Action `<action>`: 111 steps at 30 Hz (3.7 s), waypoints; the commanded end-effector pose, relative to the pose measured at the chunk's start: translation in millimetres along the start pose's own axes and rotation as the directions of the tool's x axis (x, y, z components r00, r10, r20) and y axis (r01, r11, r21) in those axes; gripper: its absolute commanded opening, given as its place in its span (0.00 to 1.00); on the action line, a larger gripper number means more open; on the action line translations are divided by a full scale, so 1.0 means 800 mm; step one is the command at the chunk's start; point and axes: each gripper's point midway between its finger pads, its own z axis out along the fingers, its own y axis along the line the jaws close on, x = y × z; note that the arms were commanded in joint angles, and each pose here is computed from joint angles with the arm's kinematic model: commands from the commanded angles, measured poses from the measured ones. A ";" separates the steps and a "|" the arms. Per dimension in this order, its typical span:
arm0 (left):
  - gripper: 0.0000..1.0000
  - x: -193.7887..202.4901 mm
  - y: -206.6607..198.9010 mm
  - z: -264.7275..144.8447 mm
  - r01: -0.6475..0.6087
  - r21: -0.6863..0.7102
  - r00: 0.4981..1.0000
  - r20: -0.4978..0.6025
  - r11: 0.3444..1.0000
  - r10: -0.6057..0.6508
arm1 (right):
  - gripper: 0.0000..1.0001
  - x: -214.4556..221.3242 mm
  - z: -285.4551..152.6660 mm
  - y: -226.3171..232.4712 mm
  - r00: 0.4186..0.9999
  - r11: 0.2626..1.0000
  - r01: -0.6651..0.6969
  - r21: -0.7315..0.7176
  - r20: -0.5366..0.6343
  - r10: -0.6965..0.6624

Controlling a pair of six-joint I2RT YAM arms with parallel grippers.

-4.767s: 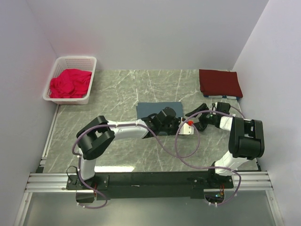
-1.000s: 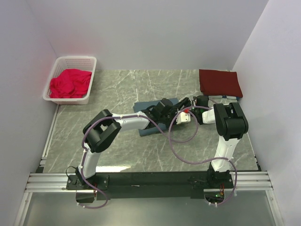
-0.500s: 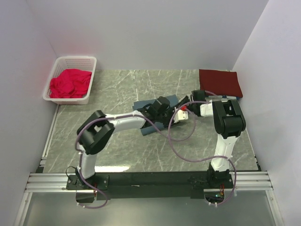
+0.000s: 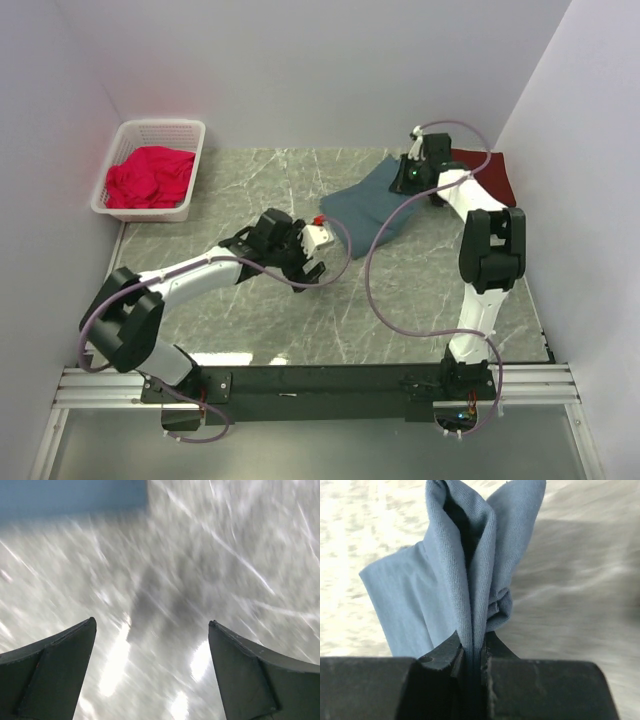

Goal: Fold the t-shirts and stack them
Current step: Neatly place the folded tshirt to the corner

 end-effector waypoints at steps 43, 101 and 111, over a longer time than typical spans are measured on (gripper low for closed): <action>0.99 0.060 -0.006 -0.078 0.230 -0.105 0.972 -0.035 0.968 -0.234 | 0.00 -0.292 -0.162 -0.039 0.835 0.921 0.271 0.281 0.408 -0.370; 0.99 0.063 -0.023 -0.073 0.316 -0.037 0.941 -0.118 0.948 -0.318 | 0.00 -0.261 -0.107 -0.303 0.746 0.625 0.485 0.612 0.085 -0.661; 0.99 0.059 -0.023 -0.072 0.322 -0.028 0.939 -0.120 0.946 -0.323 | 0.11 -0.252 -0.096 -0.329 0.743 0.595 0.496 0.632 0.045 -0.668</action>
